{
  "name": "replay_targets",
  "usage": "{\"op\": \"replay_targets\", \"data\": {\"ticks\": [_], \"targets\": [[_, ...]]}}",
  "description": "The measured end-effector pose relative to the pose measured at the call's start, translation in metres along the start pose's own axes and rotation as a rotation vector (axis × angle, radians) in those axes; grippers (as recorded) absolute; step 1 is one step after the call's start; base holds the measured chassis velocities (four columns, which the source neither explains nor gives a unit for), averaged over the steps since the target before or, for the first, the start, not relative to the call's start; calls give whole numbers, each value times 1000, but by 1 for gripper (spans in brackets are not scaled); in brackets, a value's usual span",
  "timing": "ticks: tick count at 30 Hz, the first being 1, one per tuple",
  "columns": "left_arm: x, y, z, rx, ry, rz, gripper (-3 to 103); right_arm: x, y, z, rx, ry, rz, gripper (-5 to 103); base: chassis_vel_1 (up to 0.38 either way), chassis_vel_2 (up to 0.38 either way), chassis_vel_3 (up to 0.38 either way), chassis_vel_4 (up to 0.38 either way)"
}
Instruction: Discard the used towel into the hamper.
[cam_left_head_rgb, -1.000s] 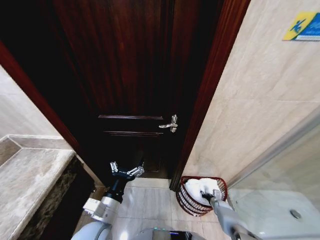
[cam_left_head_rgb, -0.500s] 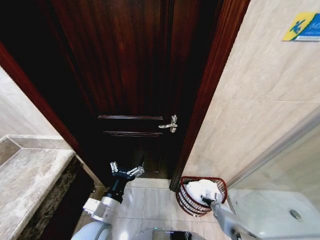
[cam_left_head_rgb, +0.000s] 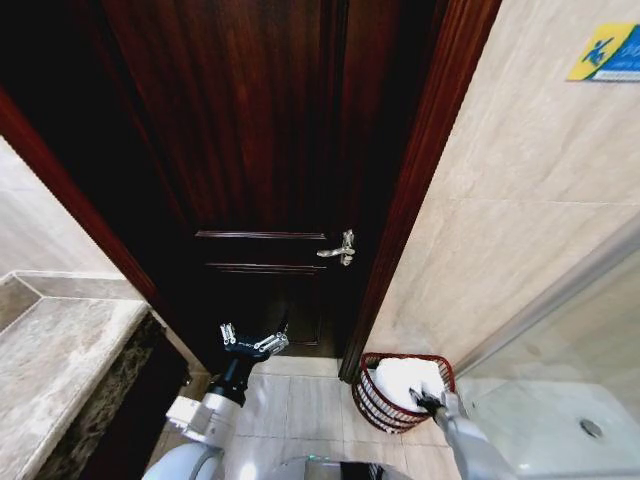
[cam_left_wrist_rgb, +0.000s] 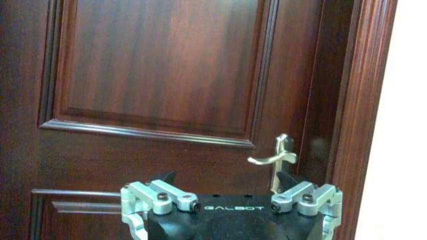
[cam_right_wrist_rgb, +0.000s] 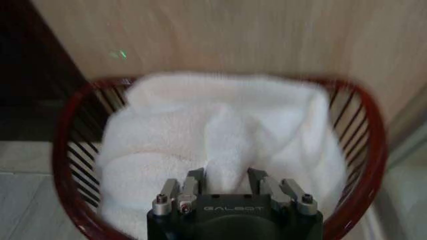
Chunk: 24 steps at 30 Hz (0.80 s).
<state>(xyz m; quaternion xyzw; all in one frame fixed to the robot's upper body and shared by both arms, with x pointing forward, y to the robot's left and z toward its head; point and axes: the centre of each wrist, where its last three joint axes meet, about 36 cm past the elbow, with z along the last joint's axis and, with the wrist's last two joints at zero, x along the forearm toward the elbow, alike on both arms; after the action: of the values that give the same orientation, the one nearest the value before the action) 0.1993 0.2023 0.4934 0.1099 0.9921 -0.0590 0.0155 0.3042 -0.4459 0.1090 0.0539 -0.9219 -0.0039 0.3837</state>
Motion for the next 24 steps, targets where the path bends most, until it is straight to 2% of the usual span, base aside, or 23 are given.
{"op": "replay_targets", "data": {"ticks": [1, 2, 4, 6, 7, 9, 10, 12, 13, 15, 16, 19, 21, 24], "targets": [[0, 0, 0, 0, 0, 0, 100, 5, 0, 0, 10, -10, -1, 47, 0, 0, 0, 0], [0, 0, 0, 0, 0, 0, 100, 21, 0, 1, 20, -44, -1, 58, 0, 0, 0, 0], [0, 0, 0, 0, 0, 0, 100, 31, -4, 1, 20, -74, -6, 58, 0, 0, 0, 0], [0, 0, 0, 0, 0, 0, 100, 42, -11, 0, 23, -133, -33, 70, 0, 0, 0, 0], [0, 0, 0, 0, 0, 0, 100, 42, -11, 0, 23, -133, -33, 70, 0, 0, 0, 0], [0, 0, 0, 0, 0, 0, 100, 40, -14, -10, -11, -234, -54, 80, 0, 0, 0, 0], [0, 0, 0, 0, 0, 0, 100, 33, -13, -19, -30, -266, -32, 86, 0, 0, 0, 0], [0, 0, 0, 0, 0, 0, 100, 21, -10, -28, -54, -291, -1, 86, 0, 0, 0, 0], [0, 0, 0, 0, 0, 0, 100, 13, -7, -32, -68, -299, 12, 91, 0, 0, 0, 0], [0, 0, 0, 0, 0, 0, 100, -21, 13, -37, -86, -259, 36, 99, 0, 0, 0, 0], [0, 0, 0, 0, 0, 0, 100, -21, 13, -37, -86, -259, 36, 99, 0, 0, 0, 0], [0, 0, 0, 0, 0, 0, 100, -47, 41, -29, -98, -170, 52, 100, 0, 0, 0, 0], [0, 0, 0, 0, 0, 0, 100, -48, 42, -28, -99, -165, 53, 100, 0, 0, 0, 0], [0, 0, 0, 0, 0, 0, 100, -66, 56, -20, -128, -74, 80, 100, 0, 0, 0, 0]]}}
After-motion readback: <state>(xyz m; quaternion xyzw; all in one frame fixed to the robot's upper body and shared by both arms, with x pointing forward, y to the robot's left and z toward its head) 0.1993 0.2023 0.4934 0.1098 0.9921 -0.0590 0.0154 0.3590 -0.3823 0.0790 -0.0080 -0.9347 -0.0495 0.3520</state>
